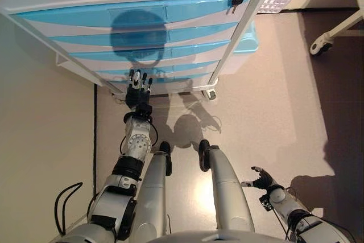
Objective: Open the drawer and pick up the medicine
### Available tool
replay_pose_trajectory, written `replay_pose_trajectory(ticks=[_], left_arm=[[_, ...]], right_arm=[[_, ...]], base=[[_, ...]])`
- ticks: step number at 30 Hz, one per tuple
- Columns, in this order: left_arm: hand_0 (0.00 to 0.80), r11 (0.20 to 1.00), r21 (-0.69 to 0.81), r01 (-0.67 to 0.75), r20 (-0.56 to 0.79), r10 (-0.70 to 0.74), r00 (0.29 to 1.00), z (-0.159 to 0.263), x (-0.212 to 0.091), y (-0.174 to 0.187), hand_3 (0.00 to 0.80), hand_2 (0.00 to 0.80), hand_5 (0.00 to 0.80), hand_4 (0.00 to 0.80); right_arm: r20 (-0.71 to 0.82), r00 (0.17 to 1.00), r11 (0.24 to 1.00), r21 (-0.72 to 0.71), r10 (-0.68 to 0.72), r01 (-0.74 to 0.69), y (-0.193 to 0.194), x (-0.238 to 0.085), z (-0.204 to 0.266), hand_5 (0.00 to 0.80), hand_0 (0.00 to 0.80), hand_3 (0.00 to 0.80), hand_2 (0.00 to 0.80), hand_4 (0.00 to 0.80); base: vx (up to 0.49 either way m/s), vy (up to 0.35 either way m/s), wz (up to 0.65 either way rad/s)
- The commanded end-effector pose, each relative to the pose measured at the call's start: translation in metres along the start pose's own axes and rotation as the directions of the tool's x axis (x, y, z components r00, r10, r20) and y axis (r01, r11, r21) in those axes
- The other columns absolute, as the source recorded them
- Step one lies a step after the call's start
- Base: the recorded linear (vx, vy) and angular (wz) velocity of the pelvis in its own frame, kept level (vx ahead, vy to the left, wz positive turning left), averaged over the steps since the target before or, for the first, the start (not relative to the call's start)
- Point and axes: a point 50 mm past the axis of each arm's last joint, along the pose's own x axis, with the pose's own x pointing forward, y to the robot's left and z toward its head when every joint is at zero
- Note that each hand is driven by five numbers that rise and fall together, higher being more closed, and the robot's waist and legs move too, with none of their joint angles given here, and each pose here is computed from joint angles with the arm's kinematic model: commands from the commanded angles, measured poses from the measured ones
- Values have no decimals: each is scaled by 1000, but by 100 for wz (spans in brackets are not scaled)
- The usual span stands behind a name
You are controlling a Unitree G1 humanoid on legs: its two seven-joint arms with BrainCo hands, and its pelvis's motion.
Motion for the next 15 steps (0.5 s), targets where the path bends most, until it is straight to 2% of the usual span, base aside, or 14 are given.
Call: replay_pose_trajectory(ticks=[1,15], left_arm=[[0,997,-29,78,42,-76,996,3,2,-14,0,0,0,0],[0,947,-85,310,-19,-313,950,-4,3,-54,0,0,0,0]], right_arm=[[-85,996,999,-39,23,-26,-1,-10,-33,0,0,0,0,0],[-62,997,997,-47,51,-54,-2,-8,-26,0,0,0,0,0]], base=[[0,0,0],[0,0,0]])
